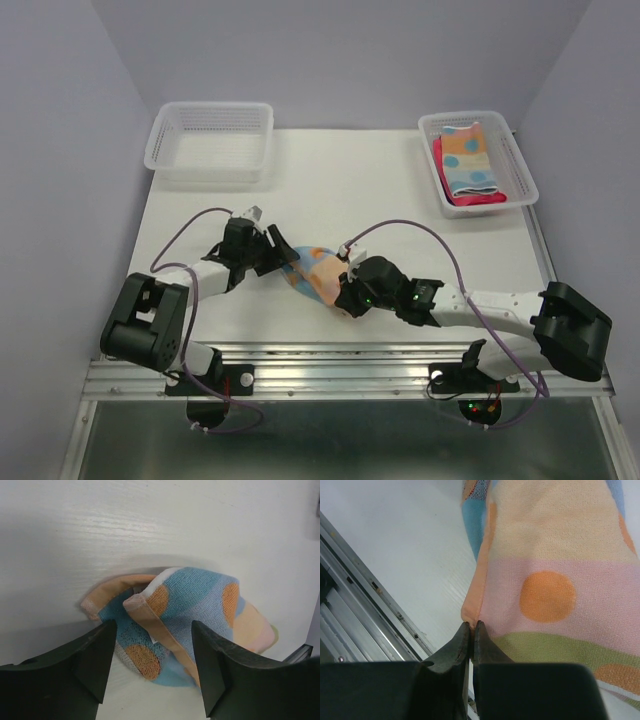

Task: Fold and stack the towels
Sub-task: Flatten out the crumpled towel

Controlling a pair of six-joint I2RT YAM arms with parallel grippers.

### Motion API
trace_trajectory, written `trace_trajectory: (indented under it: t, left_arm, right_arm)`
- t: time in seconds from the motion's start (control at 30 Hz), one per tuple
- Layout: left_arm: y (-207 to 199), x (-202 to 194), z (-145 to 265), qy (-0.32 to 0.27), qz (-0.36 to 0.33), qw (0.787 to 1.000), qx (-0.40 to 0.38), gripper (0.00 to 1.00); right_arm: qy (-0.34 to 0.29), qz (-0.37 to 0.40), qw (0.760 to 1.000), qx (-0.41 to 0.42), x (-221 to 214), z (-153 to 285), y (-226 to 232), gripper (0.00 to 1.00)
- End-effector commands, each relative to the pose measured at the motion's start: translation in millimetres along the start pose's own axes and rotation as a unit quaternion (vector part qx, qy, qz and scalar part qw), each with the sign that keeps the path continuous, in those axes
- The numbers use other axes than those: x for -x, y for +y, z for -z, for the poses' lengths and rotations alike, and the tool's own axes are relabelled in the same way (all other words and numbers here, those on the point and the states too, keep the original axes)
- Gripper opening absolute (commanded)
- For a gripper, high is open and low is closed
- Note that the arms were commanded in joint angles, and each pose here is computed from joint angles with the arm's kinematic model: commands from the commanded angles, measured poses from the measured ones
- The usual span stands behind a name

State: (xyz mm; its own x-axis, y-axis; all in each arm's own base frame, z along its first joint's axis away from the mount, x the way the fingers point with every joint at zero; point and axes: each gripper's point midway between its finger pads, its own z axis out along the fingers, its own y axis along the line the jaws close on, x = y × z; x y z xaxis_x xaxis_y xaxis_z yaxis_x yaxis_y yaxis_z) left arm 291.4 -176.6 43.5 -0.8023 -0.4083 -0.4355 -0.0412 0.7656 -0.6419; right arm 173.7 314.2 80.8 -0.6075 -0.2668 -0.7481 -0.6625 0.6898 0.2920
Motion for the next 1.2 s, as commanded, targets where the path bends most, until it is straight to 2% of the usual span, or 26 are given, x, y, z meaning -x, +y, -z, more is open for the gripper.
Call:
trace_trajectory:
  t: [0.0, 0.2, 0.23, 0.37, 0.5, 0.53, 0.6, 0.93, 1.17]
  left_arm:
    - [-26.7, 18.2, -4.6, -0.018, -0.018, 0.999, -0.044, 0.69]
    - [-26.3, 21.1, -10.7, -0.021, -0.02, 0.999, -0.043, 0.57]
    - [-25.9, 21.1, -11.8, -0.02, -0.019, 0.999, -0.042, 0.52]
    - [-25.9, 22.7, -12.0, -0.023, -0.02, 0.999, -0.041, 0.4]
    - [-26.0, 26.0, -10.5, -0.03, -0.02, 0.999, -0.038, 0.21]
    - [-27.0, 26.8, -10.0, -0.032, -0.021, 0.999, -0.038, 0.09]
    - [-27.7, 29.6, -10.2, -0.036, -0.023, 0.998, -0.036, 0.0]
    - [-49.5, 42.9, 10.8, -0.082, -0.045, 0.993, -0.075, 0.0]
    - [-82.0, 63.9, 42.9, -0.143, -0.069, 0.98, -0.12, 0.0]
  right_arm:
    - [-0.033, -0.003, 0.999, 0.005, 20.2, -0.5, 6.0, 0.01]
    - [-0.029, -0.002, 1.0, 0.003, 17.8, -1.6, 5.0, 0.01]
    - [-0.03, 0.0, 1.0, 0.004, 18.9, -1.3, 5.3, 0.01]
    - [-0.026, 0.001, 1.0, 0.0, 16.8, -2.3, 3.5, 0.01]
    - [-0.026, 0.001, 1.0, -0.005, 17.6, -2.3, 2.3, 0.01]
    - [-0.027, 0.002, 1.0, -0.006, 18.3, -1.7, 1.9, 0.01]
    - [-0.028, 0.002, 1.0, -0.006, 19.4, -0.3, 2.0, 0.01]
    - [-0.05, -0.001, 0.998, -0.023, 31.6, 8.9, -2.1, 0.01]
    - [-0.119, 0.01, 0.993, -0.025, 89.6, 32.3, 9.5, 0.01]
